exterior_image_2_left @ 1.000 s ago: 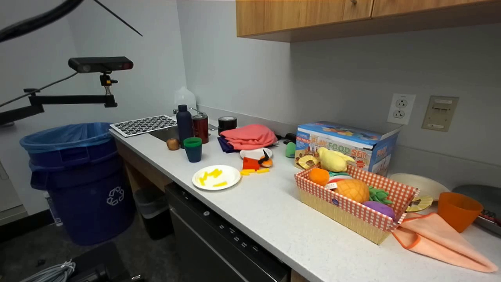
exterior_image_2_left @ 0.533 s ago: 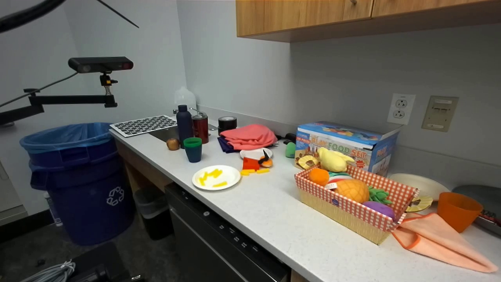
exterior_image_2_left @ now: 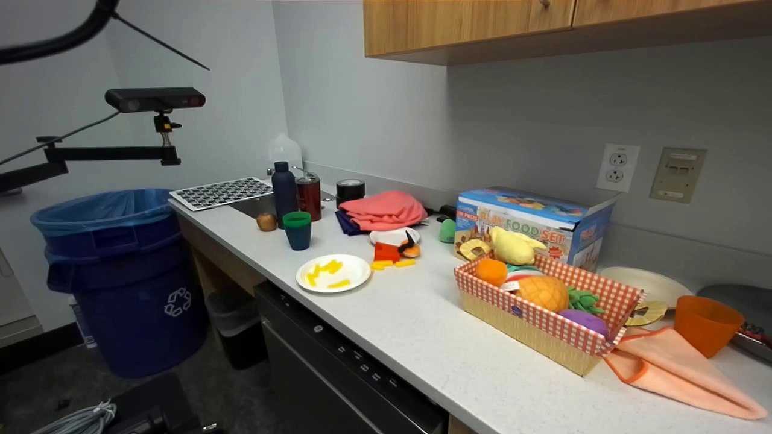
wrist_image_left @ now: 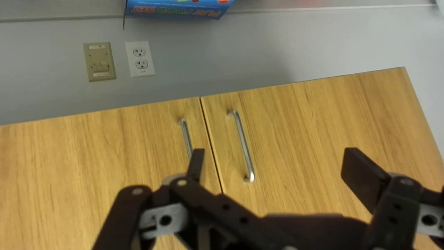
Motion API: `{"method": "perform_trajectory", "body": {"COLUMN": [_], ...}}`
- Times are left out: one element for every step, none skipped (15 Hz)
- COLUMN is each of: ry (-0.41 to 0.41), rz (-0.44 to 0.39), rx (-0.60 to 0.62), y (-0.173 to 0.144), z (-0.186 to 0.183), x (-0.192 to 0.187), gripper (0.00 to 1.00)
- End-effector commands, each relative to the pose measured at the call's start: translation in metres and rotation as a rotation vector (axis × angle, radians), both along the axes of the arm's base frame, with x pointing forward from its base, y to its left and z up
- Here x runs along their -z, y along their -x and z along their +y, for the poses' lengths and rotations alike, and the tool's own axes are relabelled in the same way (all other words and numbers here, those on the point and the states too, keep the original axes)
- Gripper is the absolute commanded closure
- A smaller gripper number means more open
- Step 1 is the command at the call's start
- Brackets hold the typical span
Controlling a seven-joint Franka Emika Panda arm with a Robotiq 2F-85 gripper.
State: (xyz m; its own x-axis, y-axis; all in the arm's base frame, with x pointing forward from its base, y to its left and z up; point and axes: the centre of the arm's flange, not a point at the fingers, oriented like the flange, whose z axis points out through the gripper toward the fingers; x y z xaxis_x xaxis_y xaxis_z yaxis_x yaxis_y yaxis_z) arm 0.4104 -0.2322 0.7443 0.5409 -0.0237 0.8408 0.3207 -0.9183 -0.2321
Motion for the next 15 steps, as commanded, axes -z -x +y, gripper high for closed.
{"method": "perform_trajectory", "body": {"ry": [-0.025, -0.028, -0.019, -0.023, -0.031, -0.033, -0.035, -0.037, -0.038, -0.038, -0.038, -0.039, -0.039, -0.039, -0.039], "rz": [0.023, 0.03, 0.03, 0.033, 0.036, 0.039, 0.038, 0.037, 0.035, 0.035, 0.035, 0.036, 0.037, 0.038, 0.038], "rx": [-0.003, -0.011, -0.02, -0.024, -0.013, -0.012, -0.012, -0.011, -0.012, -0.012, -0.012, -0.012, -0.012, -0.012, -0.013], "y": [0.032, 0.037, 0.045, 0.052, 0.024, 0.029, 0.034, 0.037, 0.039, 0.039, 0.039, 0.039, 0.039, 0.039, 0.039], "z": [0.012, 0.013, 0.012, 0.011, 0.006, 0.006, 0.006, 0.006, 0.006, 0.006, 0.007, 0.007, 0.007, 0.007, 0.007], "x": [0.026, 0.03, 0.034, 0.037, 0.03, 0.033, 0.034, 0.035, 0.035, 0.035, 0.035, 0.036, 0.036, 0.036, 0.037], "gripper": [0.0, 0.0, 0.0, 0.0, 0.0, 0.0, 0.0, 0.0, 0.0, 0.0, 0.0, 0.0, 0.0, 0.0, 0.0]}}
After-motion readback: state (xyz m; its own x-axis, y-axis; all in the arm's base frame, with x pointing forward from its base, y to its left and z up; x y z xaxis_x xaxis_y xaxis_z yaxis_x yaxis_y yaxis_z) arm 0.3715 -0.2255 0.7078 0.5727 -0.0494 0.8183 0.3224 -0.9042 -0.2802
